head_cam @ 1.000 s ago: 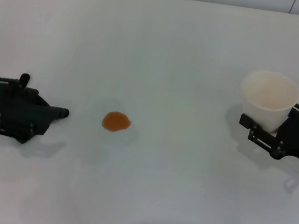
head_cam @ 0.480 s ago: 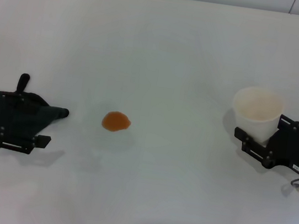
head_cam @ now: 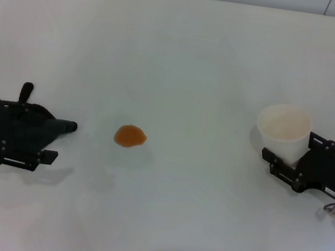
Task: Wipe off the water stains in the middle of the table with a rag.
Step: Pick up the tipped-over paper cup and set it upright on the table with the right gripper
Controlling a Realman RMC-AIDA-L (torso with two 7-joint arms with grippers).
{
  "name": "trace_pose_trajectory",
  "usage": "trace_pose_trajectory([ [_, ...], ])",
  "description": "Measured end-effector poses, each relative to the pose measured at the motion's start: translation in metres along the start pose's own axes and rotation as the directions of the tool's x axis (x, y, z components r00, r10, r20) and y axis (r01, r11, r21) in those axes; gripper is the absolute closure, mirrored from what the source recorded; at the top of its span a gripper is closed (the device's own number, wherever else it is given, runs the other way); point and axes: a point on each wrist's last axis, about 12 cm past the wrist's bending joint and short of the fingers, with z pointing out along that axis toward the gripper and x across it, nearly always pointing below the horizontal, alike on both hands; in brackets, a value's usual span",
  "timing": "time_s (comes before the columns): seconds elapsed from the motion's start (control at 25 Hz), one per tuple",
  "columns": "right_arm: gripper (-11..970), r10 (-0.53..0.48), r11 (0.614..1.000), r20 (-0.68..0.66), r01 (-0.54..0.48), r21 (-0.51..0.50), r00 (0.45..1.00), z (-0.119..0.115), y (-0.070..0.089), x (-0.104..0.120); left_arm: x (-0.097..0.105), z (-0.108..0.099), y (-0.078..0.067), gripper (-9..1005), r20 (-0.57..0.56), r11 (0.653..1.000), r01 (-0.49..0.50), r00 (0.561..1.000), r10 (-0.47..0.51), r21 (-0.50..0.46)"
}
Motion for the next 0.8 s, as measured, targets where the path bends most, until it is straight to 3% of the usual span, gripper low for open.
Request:
trace_pose_trajectory([
  [0.72, 296, 0.002, 1.0, -0.014, -0.002, 0.016, 1.0, -0.012, 0.002, 0.008, 0.002, 0.0, -0.001, 150, -0.002, 1.0, 0.004, 1.0, -0.004, 0.0],
  [0.8, 241, 0.002, 1.0, -0.01, -0.002, 0.012, 1.0, -0.012, 0.002, 0.007, 0.002, 0.0, -0.001, 150, -0.002, 1.0, 0.005, 1.0, -0.005, 0.0],
])
